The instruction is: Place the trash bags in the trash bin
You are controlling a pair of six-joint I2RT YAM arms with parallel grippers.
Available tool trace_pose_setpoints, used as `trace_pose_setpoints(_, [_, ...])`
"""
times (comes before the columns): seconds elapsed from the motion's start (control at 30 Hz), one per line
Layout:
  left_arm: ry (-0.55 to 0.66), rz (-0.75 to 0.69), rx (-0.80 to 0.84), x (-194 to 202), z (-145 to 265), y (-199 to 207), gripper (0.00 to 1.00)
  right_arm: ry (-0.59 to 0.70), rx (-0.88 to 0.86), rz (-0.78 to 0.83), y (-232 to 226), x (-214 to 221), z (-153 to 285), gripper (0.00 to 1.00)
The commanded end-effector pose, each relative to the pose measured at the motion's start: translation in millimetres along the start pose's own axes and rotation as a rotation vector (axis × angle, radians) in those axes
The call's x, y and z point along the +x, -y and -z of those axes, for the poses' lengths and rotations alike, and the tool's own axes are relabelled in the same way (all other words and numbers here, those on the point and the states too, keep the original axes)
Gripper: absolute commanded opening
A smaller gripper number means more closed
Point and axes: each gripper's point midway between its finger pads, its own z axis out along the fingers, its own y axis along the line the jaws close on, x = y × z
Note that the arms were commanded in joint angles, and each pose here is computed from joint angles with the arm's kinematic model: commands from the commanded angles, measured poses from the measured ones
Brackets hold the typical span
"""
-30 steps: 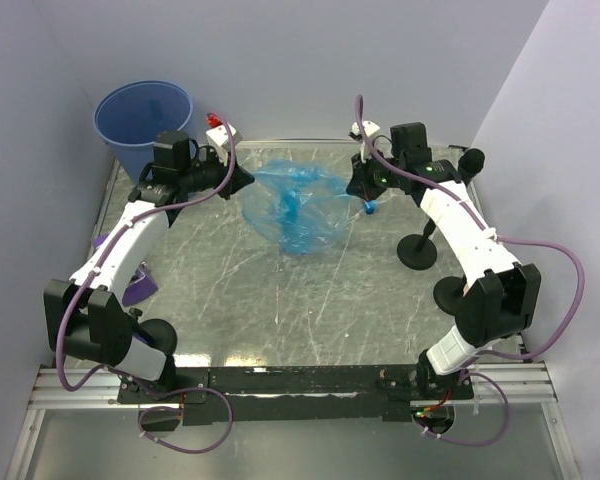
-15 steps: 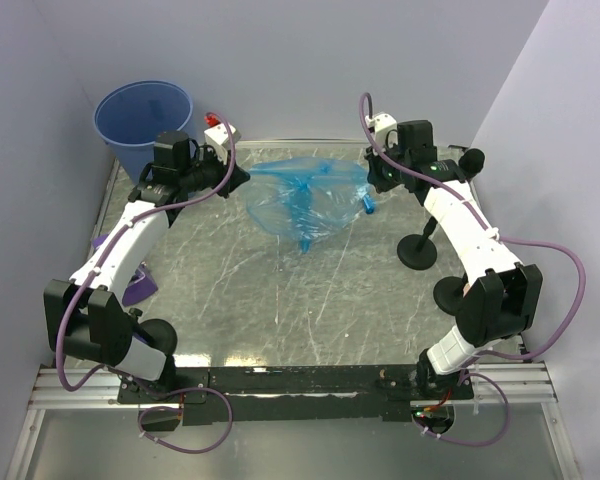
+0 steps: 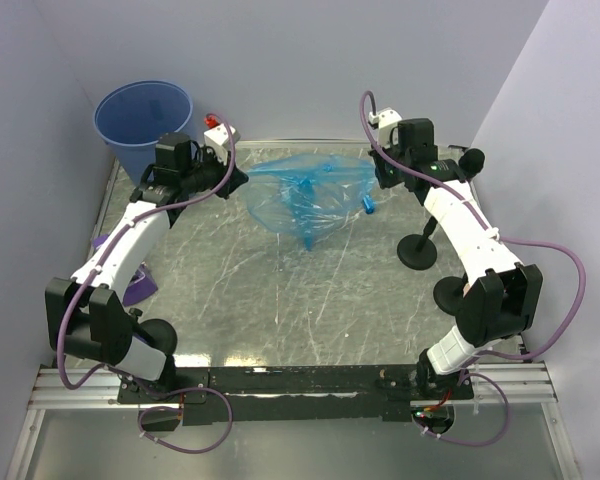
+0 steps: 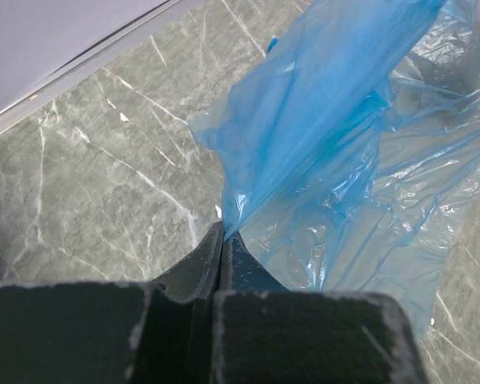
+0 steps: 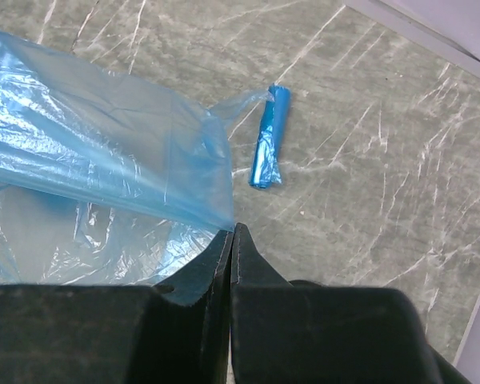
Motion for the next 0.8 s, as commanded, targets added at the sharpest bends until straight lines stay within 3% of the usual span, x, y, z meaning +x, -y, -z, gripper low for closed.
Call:
trace_pose_setpoints(0.0, [0.003, 0.037, -0.051, 0.4, 1.1, -8.6, 0.01, 0.120, 0.062, -0.007, 13.5, -39.7, 21.1, 0.00])
trace_pose_setpoints(0.2, [0.010, 0.058, -0.004, 1.3, 6.6, 4.6, 0.03, 0.132, 0.027, -0.016, 6.4, -43.5, 19.6, 0.00])
trace_pose_setpoints(0.33, [0.047, -0.046, 0.224, -4.3, 23.1, 49.2, 0.55, 0.192, -0.148, 0.137, -35.8, -58.6, 25.6, 0.00])
trace_pose_setpoints(0.43, [0.098, -0.145, 0.263, -16.8, 34.4, 61.3, 0.81, 0.239, -0.307, 0.262, -73.6, -64.8, 35.2, 0.00])
trace_pose_setpoints(0.53, [0.073, -0.244, 0.326, -24.5, 36.6, 65.8, 0.83, 0.278, -0.397, 0.388, -99.0, -65.6, 43.1, 0.00])
trace_pose_setpoints(0.77, [0.003, -0.287, 0.501, -46.2, 32.7, 72.8, 0.88, 0.471, -0.410, 0.690, -121.5, -79.9, 66.7, 0.00])
